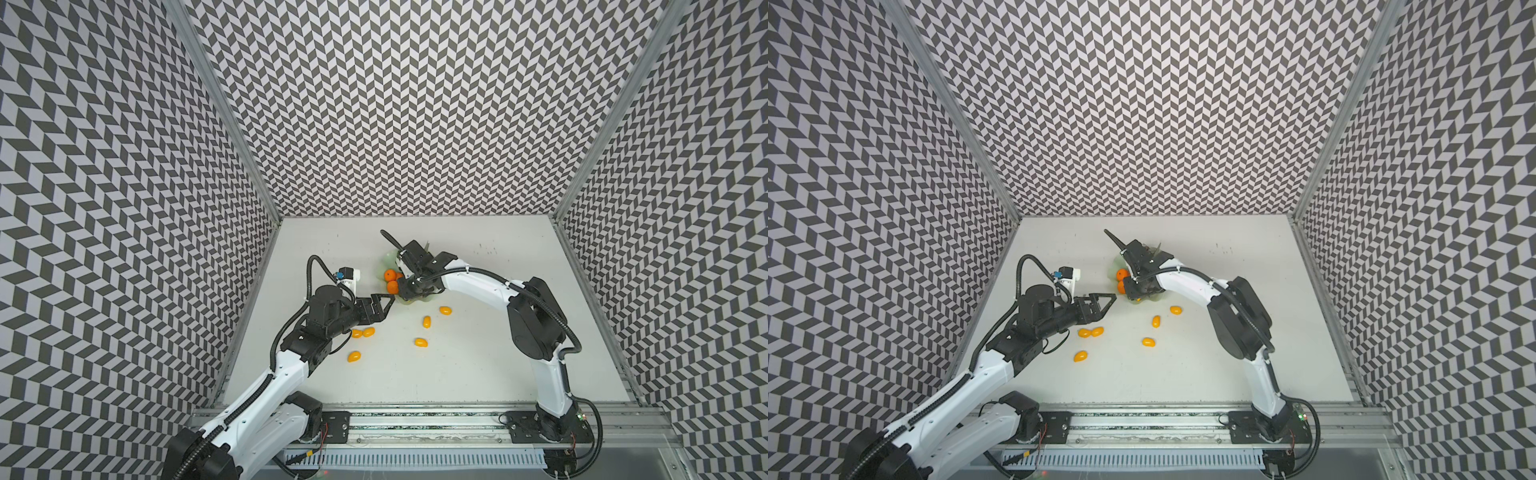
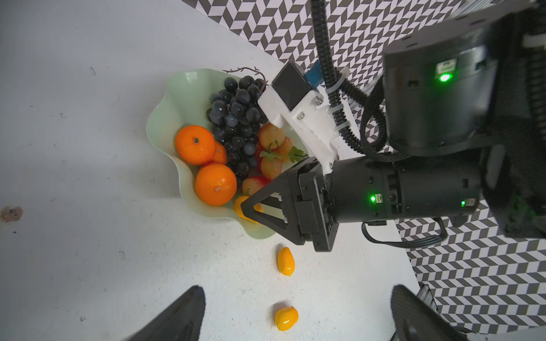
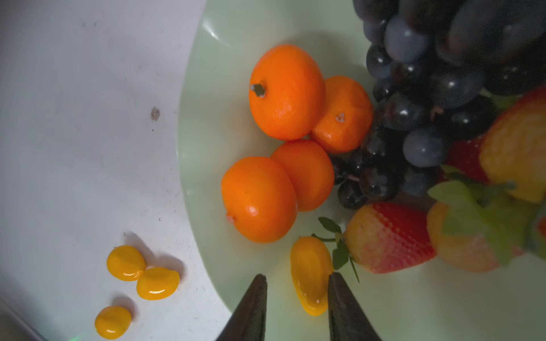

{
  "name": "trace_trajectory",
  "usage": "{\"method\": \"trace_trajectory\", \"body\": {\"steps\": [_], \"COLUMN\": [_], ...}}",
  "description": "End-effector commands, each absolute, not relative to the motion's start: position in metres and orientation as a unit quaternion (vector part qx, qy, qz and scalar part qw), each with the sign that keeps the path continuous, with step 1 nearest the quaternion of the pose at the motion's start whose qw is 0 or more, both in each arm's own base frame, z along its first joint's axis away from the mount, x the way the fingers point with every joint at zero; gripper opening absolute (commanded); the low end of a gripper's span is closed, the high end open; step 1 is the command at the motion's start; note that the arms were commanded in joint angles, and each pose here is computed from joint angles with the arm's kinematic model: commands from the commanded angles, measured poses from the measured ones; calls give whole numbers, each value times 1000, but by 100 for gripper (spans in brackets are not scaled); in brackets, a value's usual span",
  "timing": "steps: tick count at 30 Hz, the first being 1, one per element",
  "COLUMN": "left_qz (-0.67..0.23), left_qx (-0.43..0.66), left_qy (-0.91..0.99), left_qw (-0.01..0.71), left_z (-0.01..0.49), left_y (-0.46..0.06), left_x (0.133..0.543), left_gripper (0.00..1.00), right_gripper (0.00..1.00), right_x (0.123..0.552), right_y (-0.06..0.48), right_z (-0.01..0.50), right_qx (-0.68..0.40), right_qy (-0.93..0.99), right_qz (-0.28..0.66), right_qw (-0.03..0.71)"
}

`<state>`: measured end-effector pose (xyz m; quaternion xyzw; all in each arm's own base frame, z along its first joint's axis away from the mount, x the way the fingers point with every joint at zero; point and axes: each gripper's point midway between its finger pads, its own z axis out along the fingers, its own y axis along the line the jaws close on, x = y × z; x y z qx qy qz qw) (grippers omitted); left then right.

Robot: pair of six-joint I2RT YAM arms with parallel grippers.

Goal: Arrange fruit in a fruit bowl
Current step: Place the fruit in the fruit bowl, then pick up the fruit from the center of the table.

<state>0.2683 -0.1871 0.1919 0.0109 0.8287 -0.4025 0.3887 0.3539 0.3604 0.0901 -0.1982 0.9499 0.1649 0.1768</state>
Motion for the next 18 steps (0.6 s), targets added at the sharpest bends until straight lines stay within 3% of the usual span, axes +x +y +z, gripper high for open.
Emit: {"method": "trace_trajectory", "body": {"steps": [1, 10, 18], "left_qz": [-415, -434, -442], "left_qx": [40, 92, 121], "left_qy": [823, 821, 826], "left_qw": [387, 360, 329], "left_z": [195, 190, 174], "left_y": [-198, -250, -294], "left_x": [261, 248, 236], "left_gripper": [100, 100, 100], "right_gripper": [36, 36, 36], "right_x": [351, 320, 307], "right_y": [355, 281, 231], "right_z": [146, 143, 93], "right_qx": [-198, -153, -127], "right_qy": [930, 940, 960], "right_qz": [190, 146, 110], "right_qw": [243, 267, 225]}}
